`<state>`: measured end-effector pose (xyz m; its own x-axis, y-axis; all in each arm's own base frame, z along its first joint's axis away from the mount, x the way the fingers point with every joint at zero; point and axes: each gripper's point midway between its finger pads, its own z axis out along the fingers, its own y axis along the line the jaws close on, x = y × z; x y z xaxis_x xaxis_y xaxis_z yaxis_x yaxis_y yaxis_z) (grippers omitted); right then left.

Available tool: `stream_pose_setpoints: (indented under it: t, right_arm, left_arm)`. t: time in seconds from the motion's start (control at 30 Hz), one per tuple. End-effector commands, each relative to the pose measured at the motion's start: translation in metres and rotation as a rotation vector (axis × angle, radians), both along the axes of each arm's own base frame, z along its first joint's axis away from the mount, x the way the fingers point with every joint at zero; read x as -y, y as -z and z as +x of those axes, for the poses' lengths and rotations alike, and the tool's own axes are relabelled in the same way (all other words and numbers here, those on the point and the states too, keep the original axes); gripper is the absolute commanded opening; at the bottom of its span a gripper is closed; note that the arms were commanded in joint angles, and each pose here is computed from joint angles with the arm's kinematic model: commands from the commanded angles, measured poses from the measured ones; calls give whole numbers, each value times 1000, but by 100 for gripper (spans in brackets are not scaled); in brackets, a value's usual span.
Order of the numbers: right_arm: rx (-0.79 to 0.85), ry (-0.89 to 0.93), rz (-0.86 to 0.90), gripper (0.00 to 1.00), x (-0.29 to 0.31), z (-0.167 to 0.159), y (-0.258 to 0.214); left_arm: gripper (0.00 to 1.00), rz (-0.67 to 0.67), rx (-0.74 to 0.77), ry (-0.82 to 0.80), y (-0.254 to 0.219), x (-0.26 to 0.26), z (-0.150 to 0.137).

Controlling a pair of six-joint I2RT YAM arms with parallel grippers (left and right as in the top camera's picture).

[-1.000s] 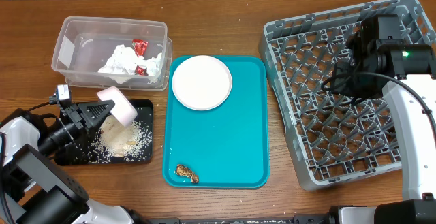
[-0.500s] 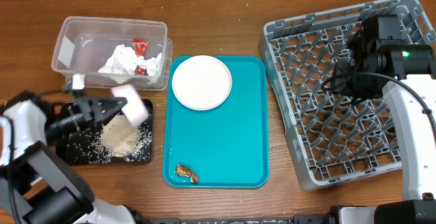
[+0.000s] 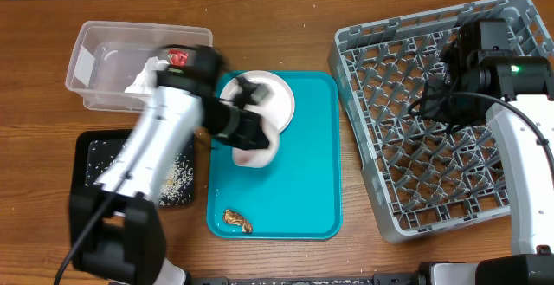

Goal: Sort waste into correct bins and load items into the dishwasher
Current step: 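Return the emptied bowl to the teal tray with the left gripper, then grasp the small white bowl rim with the right gripper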

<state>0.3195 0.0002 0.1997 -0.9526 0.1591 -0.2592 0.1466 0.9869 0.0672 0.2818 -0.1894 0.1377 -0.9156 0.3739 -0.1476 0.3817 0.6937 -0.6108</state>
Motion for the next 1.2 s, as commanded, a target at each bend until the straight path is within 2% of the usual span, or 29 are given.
stream_pose_setpoints:
  t: [0.0,0.1,0.17,0.43,0.47,0.5,0.53,0.57,0.63,0.77,0.97,1.07,1.13,1.17]
  right_arm:
    - [22,10,-8,45,3,4,-6]
    - [16,10,-7,45,3,2,-5]
    - [11,10,-7,45,3,1,-5]
    - [11,11,-7,45,3,1,-5]
    - [11,11,-7,45,3,1,-5]
    - [11,10,-7,45,3,1,-5]
    - [11,11,-7,45,3,1,-5]
    - [11,10,-7,45,3,1,-5]
    - [11,10,-7,45,3,1,-5]
    - [12,0,28,48,-4,1,-5]
    - [36,-87,296,49,-53,4,-16]
    - [49,-188,430,50,-92,3,-26]
    - [42,-242,444,52,-110,-1,-25]
    - [36,-267,445,53,-118,-3,-23]
  left_arm:
    - [4,267,74,10,23,26,-8]
    - [4,386,159,68,40,55,-18]
    - [4,442,192,45,48,61,-17]
    - [6,457,185,76,66,75,-20]
    - [12,453,194,85,64,75,-19]
    - [23,453,196,88,63,74,-18]
    - [48,455,197,92,61,73,-17]
    - [62,458,197,92,58,71,-16]
    - [66,500,198,87,48,61,-12]
    - [63,554,208,55,25,45,-3]
    - [66,492,262,-142,-24,18,21]
    - [66,469,280,-283,-53,-22,32]
    - [72,467,281,-349,-64,-43,35]
    - [78,467,276,-382,-68,-52,35]
